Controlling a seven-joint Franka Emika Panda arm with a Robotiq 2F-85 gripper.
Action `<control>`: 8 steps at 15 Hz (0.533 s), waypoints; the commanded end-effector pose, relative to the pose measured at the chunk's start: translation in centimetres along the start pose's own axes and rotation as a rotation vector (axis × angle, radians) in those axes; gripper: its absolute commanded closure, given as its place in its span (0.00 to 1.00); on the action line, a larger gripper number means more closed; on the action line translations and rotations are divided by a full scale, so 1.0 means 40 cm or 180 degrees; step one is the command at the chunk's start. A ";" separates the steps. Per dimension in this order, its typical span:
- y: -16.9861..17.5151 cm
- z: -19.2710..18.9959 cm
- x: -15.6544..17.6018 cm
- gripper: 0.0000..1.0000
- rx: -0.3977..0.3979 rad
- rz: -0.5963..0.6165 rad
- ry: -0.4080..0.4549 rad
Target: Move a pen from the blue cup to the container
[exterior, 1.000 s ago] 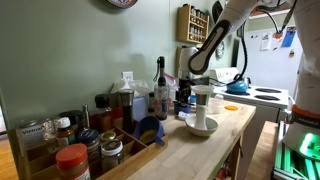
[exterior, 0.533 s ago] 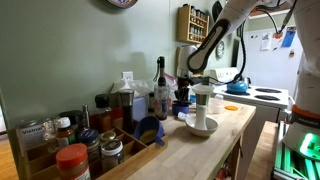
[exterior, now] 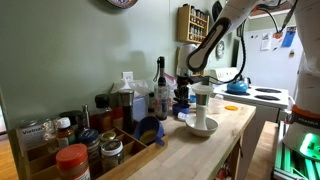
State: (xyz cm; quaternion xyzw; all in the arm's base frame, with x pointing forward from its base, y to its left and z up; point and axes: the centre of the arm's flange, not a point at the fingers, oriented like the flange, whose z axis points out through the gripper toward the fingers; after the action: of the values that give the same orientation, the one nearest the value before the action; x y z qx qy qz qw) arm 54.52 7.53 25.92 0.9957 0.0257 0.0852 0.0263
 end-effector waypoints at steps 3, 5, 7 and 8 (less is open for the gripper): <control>0.023 -0.115 -0.030 0.95 -0.0014 0.0052 0.0233; 0.030 -0.139 -0.041 0.96 0.0002 0.0065 0.0271; 0.041 -0.160 -0.068 0.96 0.0054 0.0109 0.0313; 0.048 -0.163 -0.093 0.96 0.0110 0.0169 0.0327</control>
State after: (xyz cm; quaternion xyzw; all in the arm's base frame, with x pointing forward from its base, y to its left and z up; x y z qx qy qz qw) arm 53.24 6.68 31.26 0.9916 0.0158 0.1261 0.0222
